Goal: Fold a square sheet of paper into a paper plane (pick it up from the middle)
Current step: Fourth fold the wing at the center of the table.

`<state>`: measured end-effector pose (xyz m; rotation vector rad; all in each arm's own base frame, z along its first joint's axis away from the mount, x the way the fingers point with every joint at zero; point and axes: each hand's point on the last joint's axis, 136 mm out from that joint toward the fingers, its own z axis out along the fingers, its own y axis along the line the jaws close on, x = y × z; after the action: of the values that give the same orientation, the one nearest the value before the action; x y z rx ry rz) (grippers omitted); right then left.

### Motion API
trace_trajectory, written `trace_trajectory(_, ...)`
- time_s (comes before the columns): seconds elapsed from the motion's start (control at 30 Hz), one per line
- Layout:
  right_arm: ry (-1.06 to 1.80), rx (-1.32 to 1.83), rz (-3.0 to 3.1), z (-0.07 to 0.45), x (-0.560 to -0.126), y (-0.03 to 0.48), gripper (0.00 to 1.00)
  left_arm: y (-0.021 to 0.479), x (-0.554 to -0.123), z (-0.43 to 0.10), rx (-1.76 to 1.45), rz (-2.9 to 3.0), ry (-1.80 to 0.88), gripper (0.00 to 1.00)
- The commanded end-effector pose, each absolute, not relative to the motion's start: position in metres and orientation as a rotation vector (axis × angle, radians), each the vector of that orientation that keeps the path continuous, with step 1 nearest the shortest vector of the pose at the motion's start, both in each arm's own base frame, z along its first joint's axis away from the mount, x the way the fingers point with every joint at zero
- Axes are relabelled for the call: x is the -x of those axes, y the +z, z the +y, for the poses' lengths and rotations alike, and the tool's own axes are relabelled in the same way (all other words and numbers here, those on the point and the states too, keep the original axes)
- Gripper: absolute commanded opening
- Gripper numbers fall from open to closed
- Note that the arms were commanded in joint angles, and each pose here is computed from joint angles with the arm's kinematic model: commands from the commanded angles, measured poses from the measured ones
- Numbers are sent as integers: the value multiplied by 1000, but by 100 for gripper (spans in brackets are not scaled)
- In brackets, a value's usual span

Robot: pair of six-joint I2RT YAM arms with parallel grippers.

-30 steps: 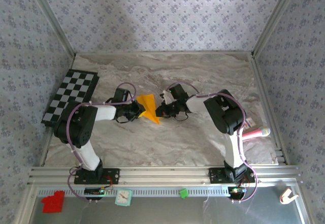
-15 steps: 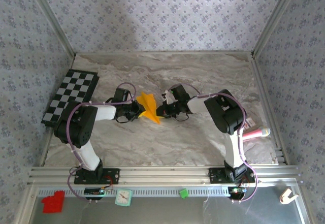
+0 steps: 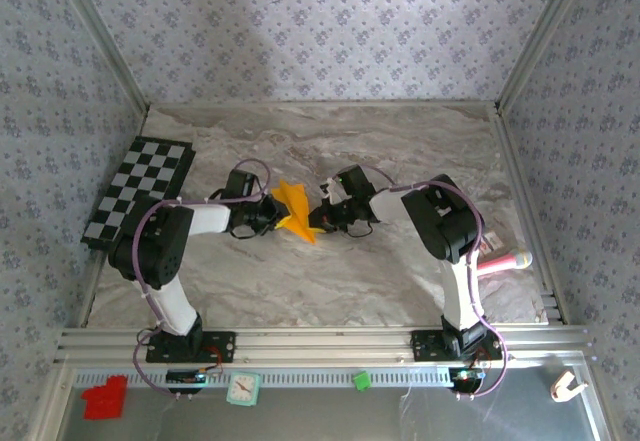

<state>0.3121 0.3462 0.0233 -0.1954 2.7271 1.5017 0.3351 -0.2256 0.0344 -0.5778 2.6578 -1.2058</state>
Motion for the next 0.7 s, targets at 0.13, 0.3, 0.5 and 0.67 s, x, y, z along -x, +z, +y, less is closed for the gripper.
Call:
trace_trajectory(0.13,1309,-21,3012,312,-286,-37,4,81,-348,-261,306,2529,-1410,17)
trace_trajectory(0.3,1297,-24,3026,311,-285,-40,4,68,-347,-264,310,2549,-1414,15)
trace_trajectory(0.5,1286,-32,3040,310,-283,-42,4,56,-346,-264,318,2565,-1412,14)
trace_trajectory(0.67,1278,-36,3045,309,-283,-44,4,46,-346,-265,325,2582,-1406,14)
